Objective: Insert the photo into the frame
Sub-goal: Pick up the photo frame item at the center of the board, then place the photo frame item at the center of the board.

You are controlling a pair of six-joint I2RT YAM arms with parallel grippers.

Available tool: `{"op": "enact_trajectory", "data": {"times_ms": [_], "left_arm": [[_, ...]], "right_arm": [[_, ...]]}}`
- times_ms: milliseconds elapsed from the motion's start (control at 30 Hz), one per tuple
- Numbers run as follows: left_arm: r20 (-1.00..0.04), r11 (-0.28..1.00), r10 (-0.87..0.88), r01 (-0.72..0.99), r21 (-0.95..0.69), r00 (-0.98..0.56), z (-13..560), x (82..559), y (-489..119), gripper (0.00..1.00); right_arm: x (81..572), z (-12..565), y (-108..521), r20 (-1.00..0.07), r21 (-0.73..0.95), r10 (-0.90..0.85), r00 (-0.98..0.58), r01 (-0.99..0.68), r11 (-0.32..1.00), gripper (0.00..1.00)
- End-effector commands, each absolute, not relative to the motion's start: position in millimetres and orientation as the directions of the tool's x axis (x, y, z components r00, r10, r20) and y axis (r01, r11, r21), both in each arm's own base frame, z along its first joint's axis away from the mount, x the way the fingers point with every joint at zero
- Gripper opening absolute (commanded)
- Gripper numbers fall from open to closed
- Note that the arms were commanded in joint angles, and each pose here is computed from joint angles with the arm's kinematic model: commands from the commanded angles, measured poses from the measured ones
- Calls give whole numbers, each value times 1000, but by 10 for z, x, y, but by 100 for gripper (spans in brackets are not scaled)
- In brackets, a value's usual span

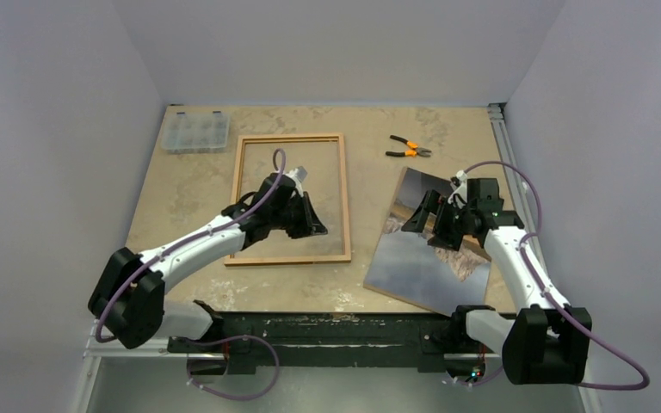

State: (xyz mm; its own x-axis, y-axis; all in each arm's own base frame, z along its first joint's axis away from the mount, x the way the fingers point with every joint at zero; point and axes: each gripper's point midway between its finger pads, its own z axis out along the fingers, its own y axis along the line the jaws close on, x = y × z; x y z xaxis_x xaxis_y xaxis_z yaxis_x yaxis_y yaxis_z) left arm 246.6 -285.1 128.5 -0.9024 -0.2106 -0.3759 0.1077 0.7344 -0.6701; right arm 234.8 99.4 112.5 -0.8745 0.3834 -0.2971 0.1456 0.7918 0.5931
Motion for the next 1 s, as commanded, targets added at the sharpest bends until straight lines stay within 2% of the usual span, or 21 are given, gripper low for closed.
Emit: {"op": "enact_trajectory", "data": {"times_ms": [0, 200, 367, 400, 467, 533, 600, 667, 767, 967], "left_arm": [[-415, 767, -276, 61, -639, -867, 1294, 2480, -2575, 0], [-436, 826, -318, -19, -564, -842, 1121, 2362, -2184, 0], [-435, 867, -278, -28, -498, -857, 1022, 2298, -2029, 0], [-432, 874, -273, -34, -484, -860, 1005, 2294, -2005, 4], [-430, 893, -258, -43, -449, -865, 982, 2282, -1949, 18], [-445, 913, -239, -44, -406, -863, 987, 2285, -1871, 40], [-463, 934, -227, -57, -352, -857, 1008, 2297, -1762, 75], [-476, 949, -219, -74, -306, -852, 1040, 2302, -1668, 97], [-481, 956, -215, -82, -282, -850, 1073, 2305, -1619, 100], [-452, 934, -231, -66, -352, -861, 1008, 2248, -1740, 100]], "right_arm": [[2362, 1138, 1060, -301, 619, 355, -885, 102, 779, 98], [2329, 989, 1064, -276, 614, 344, -897, 111, 781, 97], [2303, 882, 1054, -257, 607, 346, -902, 128, 784, 97], [2300, 861, 1051, -253, 605, 349, -902, 134, 785, 97], [2288, 823, 1055, -242, 607, 353, -904, 143, 782, 97], [2284, 789, 1058, -236, 607, 354, -905, 147, 781, 97], [2281, 761, 1054, -231, 606, 360, -904, 156, 780, 97], [2278, 734, 1058, -224, 608, 366, -903, 164, 776, 97], [2271, 698, 1073, -213, 614, 369, -905, 169, 771, 97], [2303, 638, 1043, -211, 596, 365, -907, 177, 783, 96]]}}
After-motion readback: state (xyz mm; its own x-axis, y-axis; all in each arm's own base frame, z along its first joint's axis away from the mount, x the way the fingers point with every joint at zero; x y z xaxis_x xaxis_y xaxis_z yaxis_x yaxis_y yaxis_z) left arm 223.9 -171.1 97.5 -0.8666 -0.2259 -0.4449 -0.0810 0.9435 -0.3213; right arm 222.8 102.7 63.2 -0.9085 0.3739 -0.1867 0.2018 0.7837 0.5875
